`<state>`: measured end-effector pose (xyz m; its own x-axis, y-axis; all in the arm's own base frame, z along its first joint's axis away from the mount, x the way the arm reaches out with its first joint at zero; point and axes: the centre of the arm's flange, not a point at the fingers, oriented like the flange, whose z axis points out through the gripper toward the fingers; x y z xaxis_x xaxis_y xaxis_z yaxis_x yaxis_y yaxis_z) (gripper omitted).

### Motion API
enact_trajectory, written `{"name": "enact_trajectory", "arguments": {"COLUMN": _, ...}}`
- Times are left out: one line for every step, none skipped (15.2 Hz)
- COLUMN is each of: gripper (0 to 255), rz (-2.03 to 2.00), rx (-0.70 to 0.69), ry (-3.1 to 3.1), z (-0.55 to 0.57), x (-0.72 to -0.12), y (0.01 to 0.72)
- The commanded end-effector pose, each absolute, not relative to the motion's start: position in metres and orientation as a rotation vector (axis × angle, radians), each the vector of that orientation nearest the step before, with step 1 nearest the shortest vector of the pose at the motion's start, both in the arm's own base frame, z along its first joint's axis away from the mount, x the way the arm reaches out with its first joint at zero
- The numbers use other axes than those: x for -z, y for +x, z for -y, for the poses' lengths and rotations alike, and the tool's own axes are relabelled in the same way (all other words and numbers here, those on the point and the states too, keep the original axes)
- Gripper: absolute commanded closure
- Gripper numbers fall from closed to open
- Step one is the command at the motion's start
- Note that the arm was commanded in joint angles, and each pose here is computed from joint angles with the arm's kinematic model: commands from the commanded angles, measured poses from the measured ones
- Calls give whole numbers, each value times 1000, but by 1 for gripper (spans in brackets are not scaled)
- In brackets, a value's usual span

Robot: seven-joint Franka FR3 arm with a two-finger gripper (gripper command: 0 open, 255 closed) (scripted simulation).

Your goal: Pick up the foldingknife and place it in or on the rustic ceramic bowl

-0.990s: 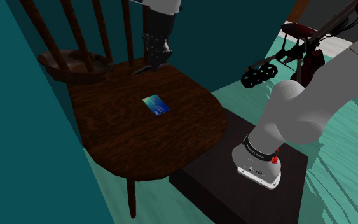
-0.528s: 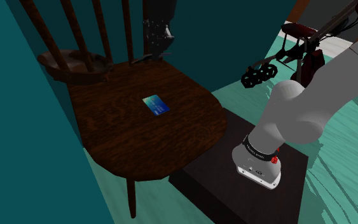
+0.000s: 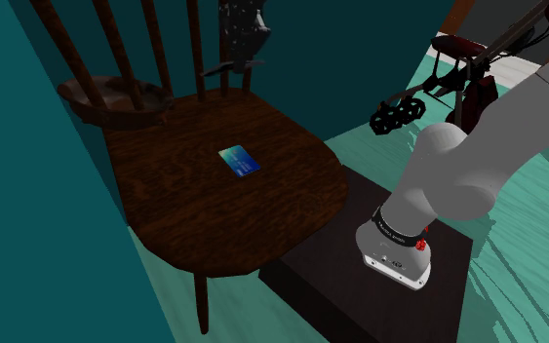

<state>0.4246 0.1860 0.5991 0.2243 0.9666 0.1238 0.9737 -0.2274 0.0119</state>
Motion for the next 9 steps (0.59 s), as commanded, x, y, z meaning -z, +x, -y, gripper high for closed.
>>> {"name": "enact_trajectory", "arguments": {"gripper": 255, "rz": 1909, "rx": 160, "ry": -2404, "z": -186, "x": -609, "y": 425}}
{"name": "enact_trajectory", "arguments": {"gripper": 255, "rz": 1909, "rx": 160, "ry": -2404, "z": -186, "x": -614, "y": 425}}
{"name": "enact_trajectory", "arguments": {"gripper": 255, "rz": 1909, "rx": 160, "ry": -2404, "z": -186, "x": -619, "y": 425}}
{"name": "enact_trajectory", "arguments": {"gripper": 255, "rz": 1909, "rx": 160, "ry": -2404, "z": -186, "x": -625, "y": 425}}
{"name": "enact_trajectory", "arguments": {"gripper": 255, "rz": 1909, "rx": 160, "ry": -2404, "z": -186, "x": -627, "y": 425}}
{"name": "enact_trajectory", "arguments": {"gripper": 255, "rz": 1909, "rx": 160, "ry": -2404, "z": -195, "x": -628, "y": 434}}
{"name": "enact_trajectory", "arguments": {"gripper": 255, "rz": 1909, "rx": 160, "ry": -2404, "z": -205, "x": -628, "y": 443}}
{"name": "enact_trajectory", "arguments": {"gripper": 255, "rz": 1909, "rx": 160, "ry": -2404, "z": -215, "x": -628, "y": 452}}
{"name": "enact_trajectory", "arguments": {"gripper": 255, "rz": 1909, "rx": 160, "ry": -2404, "z": -225, "x": -628, "y": 461}}
